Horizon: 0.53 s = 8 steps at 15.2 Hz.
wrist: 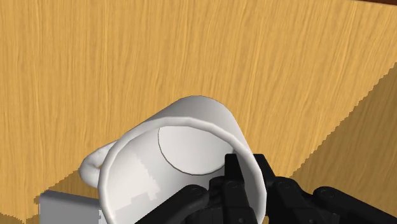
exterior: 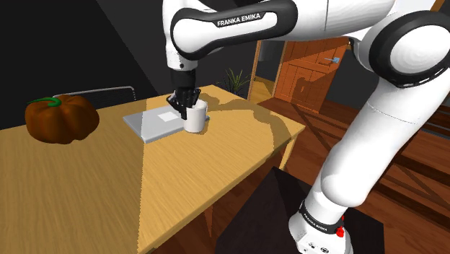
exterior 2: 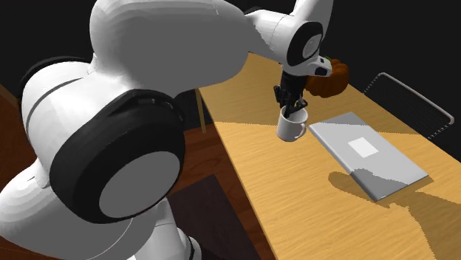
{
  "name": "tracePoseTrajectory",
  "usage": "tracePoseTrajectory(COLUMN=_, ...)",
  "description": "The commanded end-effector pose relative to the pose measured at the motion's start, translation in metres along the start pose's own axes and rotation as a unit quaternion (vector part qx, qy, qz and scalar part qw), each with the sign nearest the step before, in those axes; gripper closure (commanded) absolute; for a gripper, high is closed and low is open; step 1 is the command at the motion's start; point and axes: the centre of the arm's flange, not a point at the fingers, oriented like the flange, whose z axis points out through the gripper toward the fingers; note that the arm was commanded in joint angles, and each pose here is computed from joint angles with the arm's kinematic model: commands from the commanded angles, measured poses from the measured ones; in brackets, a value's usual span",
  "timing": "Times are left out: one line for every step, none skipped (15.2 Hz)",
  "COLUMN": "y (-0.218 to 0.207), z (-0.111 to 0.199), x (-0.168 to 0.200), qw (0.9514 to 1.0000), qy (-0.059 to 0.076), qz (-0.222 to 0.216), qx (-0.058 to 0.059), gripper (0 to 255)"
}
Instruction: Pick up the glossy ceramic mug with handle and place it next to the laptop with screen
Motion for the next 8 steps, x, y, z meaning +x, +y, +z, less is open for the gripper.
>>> tracePoseTrajectory(y=0.028, z=0.001, x=0.006, qw=1.0, qy=0.0, qz=-0.001, qx=0.0, gripper=255)
tracePoseTrajectory(y=0.041, z=0.002, x=0.007, qw=1.0, qy=0.0, qz=-0.001, qx=0.0, gripper=255)
tracePoseTrajectory(y=0.054, z=0.002, x=0.009, qw=1.0, qy=0.0, qz=-0.001, qx=0.0, gripper=255)
tracePoseTrajectory(y=0.067, z=0.003, x=0.01, qw=1.0, qy=0.0, qz=-0.001, qx=0.0, gripper=255)
tracePoseTrajectory(y=0.08, z=0.004, x=0.012, qw=1.0, qy=0.0, qz=-0.001, qx=0.0, gripper=255)
tracePoseTrajectory(y=0.093, z=0.004, x=0.013, qw=1.0, qy=0.0, qz=-0.001, qx=0.0, gripper=255)
tracePoseTrajectory(y=0.106, z=0.005, x=0.014, qw=1.0, qy=0.0, qz=-0.001, qx=0.0, gripper=255)
tracePoseTrajectory(y=0.12, z=0.005, x=0.016, qw=1.0, qy=0.0, qz=-0.001, qx=0.0, gripper=255)
